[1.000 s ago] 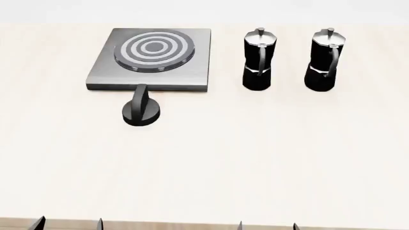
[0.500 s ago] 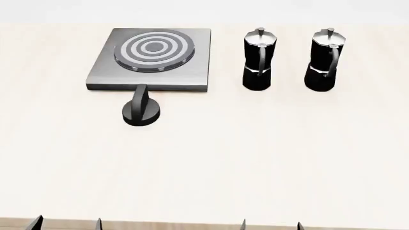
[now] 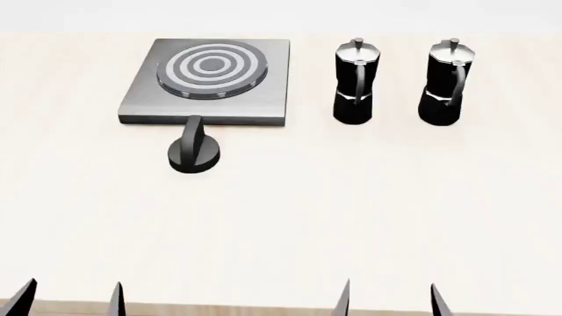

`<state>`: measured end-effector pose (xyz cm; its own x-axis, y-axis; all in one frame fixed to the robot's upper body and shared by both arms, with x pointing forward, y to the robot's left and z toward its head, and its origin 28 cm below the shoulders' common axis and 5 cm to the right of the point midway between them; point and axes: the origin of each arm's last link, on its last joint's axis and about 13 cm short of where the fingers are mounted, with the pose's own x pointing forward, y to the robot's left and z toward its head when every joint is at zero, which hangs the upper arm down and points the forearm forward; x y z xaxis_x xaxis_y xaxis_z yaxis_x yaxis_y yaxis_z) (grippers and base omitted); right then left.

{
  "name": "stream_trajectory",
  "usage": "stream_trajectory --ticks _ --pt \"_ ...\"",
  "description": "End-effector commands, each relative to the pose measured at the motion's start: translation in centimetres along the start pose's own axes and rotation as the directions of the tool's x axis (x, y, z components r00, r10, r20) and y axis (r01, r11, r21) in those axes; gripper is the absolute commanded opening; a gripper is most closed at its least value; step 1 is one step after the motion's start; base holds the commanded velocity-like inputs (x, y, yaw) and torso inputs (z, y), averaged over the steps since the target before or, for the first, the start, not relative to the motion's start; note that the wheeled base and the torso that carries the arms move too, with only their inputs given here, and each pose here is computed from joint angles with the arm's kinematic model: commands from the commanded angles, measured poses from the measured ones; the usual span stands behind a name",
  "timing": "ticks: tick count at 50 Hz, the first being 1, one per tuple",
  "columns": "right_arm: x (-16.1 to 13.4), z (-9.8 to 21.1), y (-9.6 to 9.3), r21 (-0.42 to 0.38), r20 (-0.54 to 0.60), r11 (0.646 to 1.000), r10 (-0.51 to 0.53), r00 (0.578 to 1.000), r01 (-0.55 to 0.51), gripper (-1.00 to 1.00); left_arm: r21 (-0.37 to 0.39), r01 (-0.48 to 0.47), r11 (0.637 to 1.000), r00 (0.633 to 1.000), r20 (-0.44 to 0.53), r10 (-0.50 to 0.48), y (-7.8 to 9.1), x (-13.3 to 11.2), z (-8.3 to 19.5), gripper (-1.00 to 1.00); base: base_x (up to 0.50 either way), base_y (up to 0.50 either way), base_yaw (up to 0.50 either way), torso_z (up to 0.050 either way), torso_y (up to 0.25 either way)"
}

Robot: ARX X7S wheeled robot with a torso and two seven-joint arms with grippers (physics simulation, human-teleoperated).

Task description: Turn off the stove.

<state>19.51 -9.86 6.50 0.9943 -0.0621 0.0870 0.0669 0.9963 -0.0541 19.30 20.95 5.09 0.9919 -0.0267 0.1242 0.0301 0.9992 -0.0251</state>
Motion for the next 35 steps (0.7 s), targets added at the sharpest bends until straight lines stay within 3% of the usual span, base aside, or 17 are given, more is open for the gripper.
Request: stream_trajectory --ticks 1,3,13,35 --pt "-0.8 2.4 0.1 -0.030 0.059 1.000 -0.004 0.998 0.006 1.00 -0.005 0.011 1.000 0.999 0.051 -0.011 0.0 -0.5 2.0 1.00 0.00 0.00 0.00 0.000 0.000" --pt "-0.9 2.6 0.1 -0.033 0.068 0.999 -0.002 0.998 0.004 1.00 0.019 0.009 1.000 0.997 0.078 -0.010 0.0 -0.6 2.3 1.00 0.00 0.00 0.00 0.000 0.000" --pt "-1.5 3.9 0.0 -0.055 0.110 0.998 -0.011 0.994 0.017 1.00 -0.027 0.025 0.999 0.993 0.118 -0.022 0.0 -1.2 4.5 1.00 0.00 0.00 0.00 0.000 0.000" --pt "-1.7 4.1 0.2 -0.081 0.153 0.996 -0.010 0.988 0.022 1.00 -0.046 0.029 0.999 0.990 0.141 -0.022 0.0 -1.7 5.4 1.00 0.00 0.00 0.00 0.000 0.000"
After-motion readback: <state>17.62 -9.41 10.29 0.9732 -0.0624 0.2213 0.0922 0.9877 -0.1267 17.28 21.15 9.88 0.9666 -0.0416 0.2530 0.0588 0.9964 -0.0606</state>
